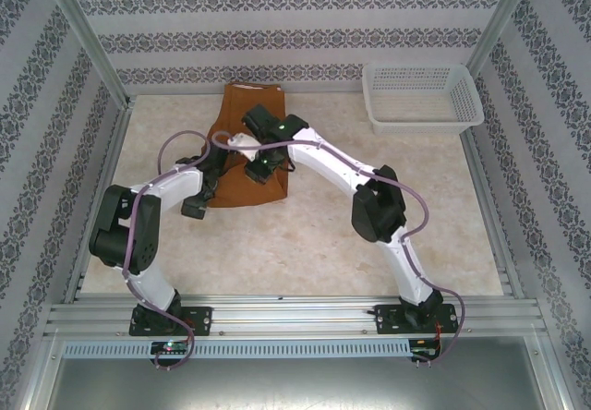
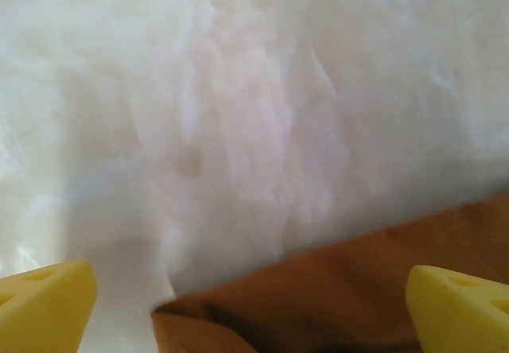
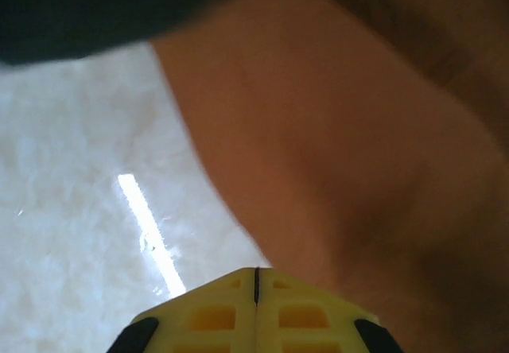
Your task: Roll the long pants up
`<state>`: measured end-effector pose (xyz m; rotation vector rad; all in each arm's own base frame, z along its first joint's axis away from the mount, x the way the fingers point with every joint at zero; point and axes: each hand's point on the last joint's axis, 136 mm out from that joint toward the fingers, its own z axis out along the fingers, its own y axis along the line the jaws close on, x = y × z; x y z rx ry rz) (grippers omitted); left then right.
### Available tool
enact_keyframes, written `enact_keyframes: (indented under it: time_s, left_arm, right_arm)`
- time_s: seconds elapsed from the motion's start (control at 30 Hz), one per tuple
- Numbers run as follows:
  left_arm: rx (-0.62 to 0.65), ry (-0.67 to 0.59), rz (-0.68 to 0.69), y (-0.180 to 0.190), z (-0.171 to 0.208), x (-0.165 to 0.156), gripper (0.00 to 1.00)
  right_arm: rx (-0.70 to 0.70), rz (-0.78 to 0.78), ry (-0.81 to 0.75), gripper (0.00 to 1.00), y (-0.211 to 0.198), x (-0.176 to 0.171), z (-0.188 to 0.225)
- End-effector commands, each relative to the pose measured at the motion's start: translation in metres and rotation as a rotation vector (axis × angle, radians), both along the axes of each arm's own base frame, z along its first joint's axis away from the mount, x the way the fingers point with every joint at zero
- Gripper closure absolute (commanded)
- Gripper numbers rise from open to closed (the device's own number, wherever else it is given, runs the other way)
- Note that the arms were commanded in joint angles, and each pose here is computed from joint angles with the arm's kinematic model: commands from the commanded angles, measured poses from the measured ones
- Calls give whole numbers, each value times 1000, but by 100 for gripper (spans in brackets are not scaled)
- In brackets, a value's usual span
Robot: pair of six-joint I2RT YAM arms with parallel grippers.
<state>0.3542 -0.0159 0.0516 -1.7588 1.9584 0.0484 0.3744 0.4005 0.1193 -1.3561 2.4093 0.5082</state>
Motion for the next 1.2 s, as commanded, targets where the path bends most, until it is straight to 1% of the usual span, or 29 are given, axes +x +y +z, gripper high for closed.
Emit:
enact_keyframes:
  time_s: [0.0, 0.07, 0.2, 0.33, 0.37, 0.43, 0.5, 0.53, 0.57, 0.63, 0.67, 0.77, 0.87, 1.03, 1.1, 1.17]
  left_arm:
    - [4, -120, -80, -19, 40, 26, 0]
    - [18, -136, -80, -12, 50, 29, 0]
    - [34, -200, -94, 0, 83, 42, 0]
    - [23, -266, -133, 0, 114, 52, 0]
    - [12, -283, -146, -3, 122, 53, 6]
    - [-31, -310, -164, -9, 131, 51, 23]
    - [-87, -344, -182, -18, 140, 47, 53]
    - [-112, -361, -193, -24, 143, 46, 72]
    - [-156, -380, -216, -34, 147, 44, 84]
    - [-248, -398, -250, -55, 146, 37, 97]
    - [-293, -399, -264, -68, 144, 32, 100]
    - [-396, -398, -288, -102, 132, 12, 100]
    - [-427, -385, -302, -122, 119, -4, 100]
    - [-385, -324, -297, -125, 94, -12, 100]
    - [-362, -314, -286, -123, 84, -10, 100]
    - [-302, -309, -275, -115, 77, -5, 100]
  right_arm:
    - [-63, -106, 91, 100, -16, 23, -63]
    - [-75, -124, 113, 100, -24, 23, -74]
    - [-81, -156, 160, 100, -35, 22, -88]
    - [-71, -172, 137, 100, -37, 25, -83]
    - [-62, -175, 125, 100, -36, 27, -77]
    - [-41, -181, 104, 100, -34, 30, -62]
    - [-14, -184, 74, 100, -32, 33, -40]
    - [-5, -187, 58, 99, -32, 34, -31]
    - [13, -187, 39, 98, -32, 35, -19]
    - [30, -185, 6, 98, -32, 36, -2]
    - [36, -186, -8, 99, -33, 38, 5]
    - [27, -193, -33, 100, -37, 42, 16]
    - [23, -210, -34, 100, -40, 43, 22]
    - [91, -242, 14, 100, -35, 23, 37]
    - [105, -236, 25, 100, -32, 14, 35]
    - [90, -235, 34, 100, -33, 10, 24]
